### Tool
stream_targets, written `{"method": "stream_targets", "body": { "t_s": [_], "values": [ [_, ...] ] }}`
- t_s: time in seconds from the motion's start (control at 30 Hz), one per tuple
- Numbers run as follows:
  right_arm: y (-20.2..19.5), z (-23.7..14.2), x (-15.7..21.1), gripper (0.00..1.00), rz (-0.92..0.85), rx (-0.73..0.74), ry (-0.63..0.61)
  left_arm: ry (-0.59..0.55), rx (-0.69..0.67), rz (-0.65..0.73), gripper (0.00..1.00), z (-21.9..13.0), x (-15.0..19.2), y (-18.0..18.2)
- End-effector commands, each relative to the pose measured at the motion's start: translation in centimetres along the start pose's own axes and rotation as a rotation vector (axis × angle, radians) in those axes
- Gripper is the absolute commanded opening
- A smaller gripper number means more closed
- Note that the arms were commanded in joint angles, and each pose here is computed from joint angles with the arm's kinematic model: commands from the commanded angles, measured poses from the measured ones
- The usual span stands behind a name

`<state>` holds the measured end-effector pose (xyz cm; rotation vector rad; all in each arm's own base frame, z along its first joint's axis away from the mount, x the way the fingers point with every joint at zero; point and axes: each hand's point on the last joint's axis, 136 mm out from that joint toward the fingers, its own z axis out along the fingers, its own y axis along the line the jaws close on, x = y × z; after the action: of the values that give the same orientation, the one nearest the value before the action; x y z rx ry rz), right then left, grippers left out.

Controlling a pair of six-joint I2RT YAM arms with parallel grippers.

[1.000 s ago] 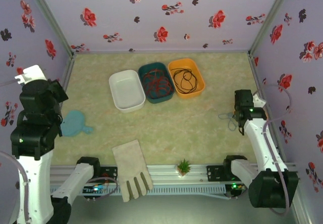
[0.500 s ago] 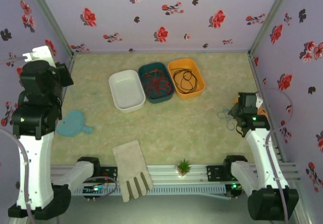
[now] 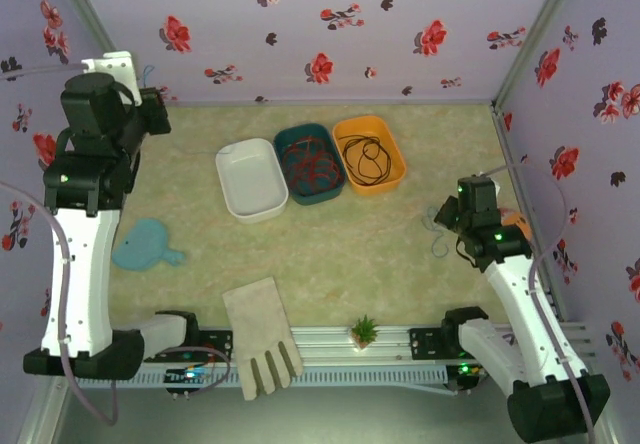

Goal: Untangle the cables

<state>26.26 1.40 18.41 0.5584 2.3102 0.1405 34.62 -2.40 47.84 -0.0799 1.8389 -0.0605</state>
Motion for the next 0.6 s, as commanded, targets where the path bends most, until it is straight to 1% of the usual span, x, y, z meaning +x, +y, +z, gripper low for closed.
{"method": "stream_targets", "body": {
  "t_s": [0.0,0.2,0.43,0.57],
  "values": [
    [1.1,-0.5,-1.2,0.00,-0.024,-0.032,-0.028,-0.050,0.047,-0.006,0.00,0.7,-2.0,-1.0],
    [1.3,-0.3,-1.1,0.00,-0.018,-0.035,-0.018,-0.040,0.037,0.009,0.00,2.9,-2.5,-1.2],
    [1.2,-0.3,-0.8,0.00,-0.014,-0.030,-0.008,-0.033,0.037,0.027,0.00,4.7,-2.9,-1.5],
    [1.1,-0.3,-0.9,0.00,-0.004,-0.029,-0.012,-0.018,0.074,0.016,0.00,5.5,-2.6,-2.3]
  ]
}}
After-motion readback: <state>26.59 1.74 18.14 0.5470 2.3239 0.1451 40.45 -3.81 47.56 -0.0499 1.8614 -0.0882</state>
